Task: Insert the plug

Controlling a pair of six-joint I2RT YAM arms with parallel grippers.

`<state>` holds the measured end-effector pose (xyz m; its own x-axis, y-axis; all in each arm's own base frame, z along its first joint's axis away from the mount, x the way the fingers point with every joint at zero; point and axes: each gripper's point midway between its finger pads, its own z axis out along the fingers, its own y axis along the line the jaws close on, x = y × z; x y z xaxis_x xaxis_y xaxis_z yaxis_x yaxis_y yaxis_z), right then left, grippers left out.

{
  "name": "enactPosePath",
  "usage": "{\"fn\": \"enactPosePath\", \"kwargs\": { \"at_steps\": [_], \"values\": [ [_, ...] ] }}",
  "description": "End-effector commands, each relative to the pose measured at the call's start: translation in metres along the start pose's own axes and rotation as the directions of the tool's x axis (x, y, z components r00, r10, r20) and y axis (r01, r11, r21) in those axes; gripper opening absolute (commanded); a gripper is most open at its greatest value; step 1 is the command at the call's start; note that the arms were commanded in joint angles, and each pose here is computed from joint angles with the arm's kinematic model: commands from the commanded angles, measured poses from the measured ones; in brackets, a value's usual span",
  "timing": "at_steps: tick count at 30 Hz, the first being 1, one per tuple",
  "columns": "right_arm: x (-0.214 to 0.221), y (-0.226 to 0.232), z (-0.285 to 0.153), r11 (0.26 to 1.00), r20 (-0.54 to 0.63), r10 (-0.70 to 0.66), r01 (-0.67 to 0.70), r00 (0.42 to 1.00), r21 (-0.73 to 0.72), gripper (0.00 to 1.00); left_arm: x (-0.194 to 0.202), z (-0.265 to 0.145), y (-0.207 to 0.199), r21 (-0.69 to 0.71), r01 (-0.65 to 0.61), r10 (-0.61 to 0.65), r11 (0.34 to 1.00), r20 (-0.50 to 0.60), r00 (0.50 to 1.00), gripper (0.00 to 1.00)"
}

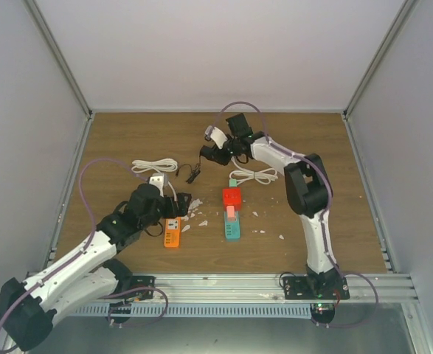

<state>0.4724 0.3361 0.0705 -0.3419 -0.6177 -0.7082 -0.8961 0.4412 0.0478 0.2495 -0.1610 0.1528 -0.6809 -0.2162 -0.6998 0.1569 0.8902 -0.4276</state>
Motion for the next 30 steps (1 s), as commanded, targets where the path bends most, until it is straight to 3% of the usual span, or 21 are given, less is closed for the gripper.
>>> {"fn": "enactPosePath", "kwargs": {
  "at_steps": [1, 6, 12, 20, 30],
  "values": [
    [-0.075, 0.019, -0.059, 0.99, 0.194, -0.106, 0.085, 0.975, 0.111, 0.01, -0.031, -0.023, -0.047, 0.214, -0.014, 0.01, 0.977, 0.021, 1.0, 0.99],
    [-0.1, 0.064, -0.092, 0.98, 0.257, -0.165, 0.128, 0.952, 0.154, 0.0, -0.056, -0.048, -0.069, 0.289, -0.028, 0.017, 0.957, 0.039, 0.999, 0.99],
    [-0.109, 0.113, -0.118, 0.971, 0.322, -0.198, 0.14, 0.926, 0.193, 0.01, -0.093, -0.103, -0.101, 0.41, -0.075, 0.016, 0.909, 0.145, 0.989, 0.99],
    [-0.09, 0.171, -0.159, 0.965, 0.419, -0.216, 0.126, 0.882, 0.232, 0.0, -0.116, -0.129, -0.105, 0.373, -0.098, 0.03, 0.923, 0.184, 0.983, 0.99],
    [-0.038, 0.227, -0.21, 0.975, 0.562, -0.198, 0.104, 0.803, 0.196, 0.01, -0.098, -0.117, -0.133, 0.482, -0.128, 0.132, 0.867, 0.026, 0.991, 0.99]
  ]
}}
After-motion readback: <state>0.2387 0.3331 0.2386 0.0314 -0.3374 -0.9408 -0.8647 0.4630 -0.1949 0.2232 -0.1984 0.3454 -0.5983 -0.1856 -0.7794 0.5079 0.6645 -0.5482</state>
